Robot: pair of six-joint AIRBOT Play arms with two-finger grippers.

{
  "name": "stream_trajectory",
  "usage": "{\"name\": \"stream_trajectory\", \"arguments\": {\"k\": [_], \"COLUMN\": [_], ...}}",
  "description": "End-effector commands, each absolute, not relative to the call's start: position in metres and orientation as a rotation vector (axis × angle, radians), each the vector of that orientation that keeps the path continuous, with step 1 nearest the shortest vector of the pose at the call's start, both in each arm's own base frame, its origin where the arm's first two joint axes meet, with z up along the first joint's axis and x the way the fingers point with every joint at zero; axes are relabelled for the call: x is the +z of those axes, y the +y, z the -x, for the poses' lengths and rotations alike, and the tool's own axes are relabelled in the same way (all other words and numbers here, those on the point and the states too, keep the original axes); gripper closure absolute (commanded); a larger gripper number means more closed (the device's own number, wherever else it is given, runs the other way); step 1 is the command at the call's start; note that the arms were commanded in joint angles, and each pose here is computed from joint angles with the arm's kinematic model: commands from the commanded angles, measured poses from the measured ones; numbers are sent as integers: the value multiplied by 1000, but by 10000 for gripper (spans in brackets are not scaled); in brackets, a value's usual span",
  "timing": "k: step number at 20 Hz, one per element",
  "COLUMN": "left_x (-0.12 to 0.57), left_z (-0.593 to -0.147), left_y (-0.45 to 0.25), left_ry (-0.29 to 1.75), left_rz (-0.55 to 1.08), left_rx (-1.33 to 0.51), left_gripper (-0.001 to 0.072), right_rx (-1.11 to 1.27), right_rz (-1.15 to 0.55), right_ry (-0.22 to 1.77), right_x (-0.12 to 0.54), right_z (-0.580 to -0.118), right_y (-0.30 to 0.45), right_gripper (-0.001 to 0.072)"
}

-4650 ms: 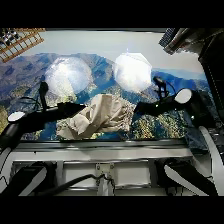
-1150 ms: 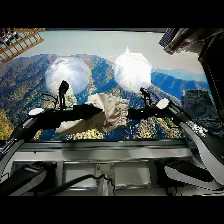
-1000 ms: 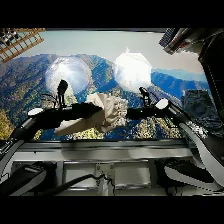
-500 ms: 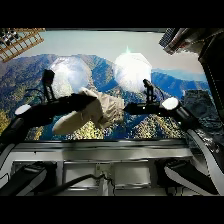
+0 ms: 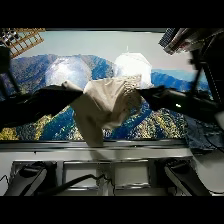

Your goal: Fold the clothes and pants, and hang the long-sleeved shirts on hangers.

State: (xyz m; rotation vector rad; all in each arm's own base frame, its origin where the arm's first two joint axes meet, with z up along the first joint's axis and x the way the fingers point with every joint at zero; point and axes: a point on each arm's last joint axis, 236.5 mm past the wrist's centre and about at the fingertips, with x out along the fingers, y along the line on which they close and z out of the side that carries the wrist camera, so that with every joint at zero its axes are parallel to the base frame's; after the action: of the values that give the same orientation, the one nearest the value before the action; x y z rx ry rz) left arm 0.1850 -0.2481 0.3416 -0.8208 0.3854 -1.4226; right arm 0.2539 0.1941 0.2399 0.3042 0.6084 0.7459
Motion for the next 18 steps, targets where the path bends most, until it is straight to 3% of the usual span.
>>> {"name": "stream_trajectory", "arguments": {"k": [1, 4, 7, 11, 14, 15, 16, 17, 18], "left_x": [360, 334, 260, 166, 102, 84, 70, 61, 56], "left_z": [-152, -161, -226, -341, -434, -461, -475, -480, -477], "left_y": [-244, -244, -229, -201, -196, -205, -218, -235, -246], "left_ry": [369, 424, 542, 633, 612, 629, 674, 739, 807], "left_rz": [784, 694, 507, 409, 422, 475, 521, 568, 607], "left_rx": [-1415, -1310, -1032, -734, -538, -501, -522, -579, -638], "left_gripper": [709, 709, 710, 710, 706, 670, 354, 17, 16], "right_rx": [719, 709, 588, 472, 373, 333, 293, 274, 278], "right_rz": [-284, -306, -242, -228, -290, -308, -351, -403, -441], "right_ry": [543, 560, 586, 673, 728, 736, 793, 886, 969], "right_x": [284, 290, 272, 224, 153, 127, 96, 70, 54], "right_z": [-203, -177, -204, -293, -398, -432, -458, -469, -471], "right_y": [175, 169, 148, 145, 153, 152, 151, 153, 156], "right_gripper": [681, 681, 680, 680, 677, 627, 310, 163, 188]}}
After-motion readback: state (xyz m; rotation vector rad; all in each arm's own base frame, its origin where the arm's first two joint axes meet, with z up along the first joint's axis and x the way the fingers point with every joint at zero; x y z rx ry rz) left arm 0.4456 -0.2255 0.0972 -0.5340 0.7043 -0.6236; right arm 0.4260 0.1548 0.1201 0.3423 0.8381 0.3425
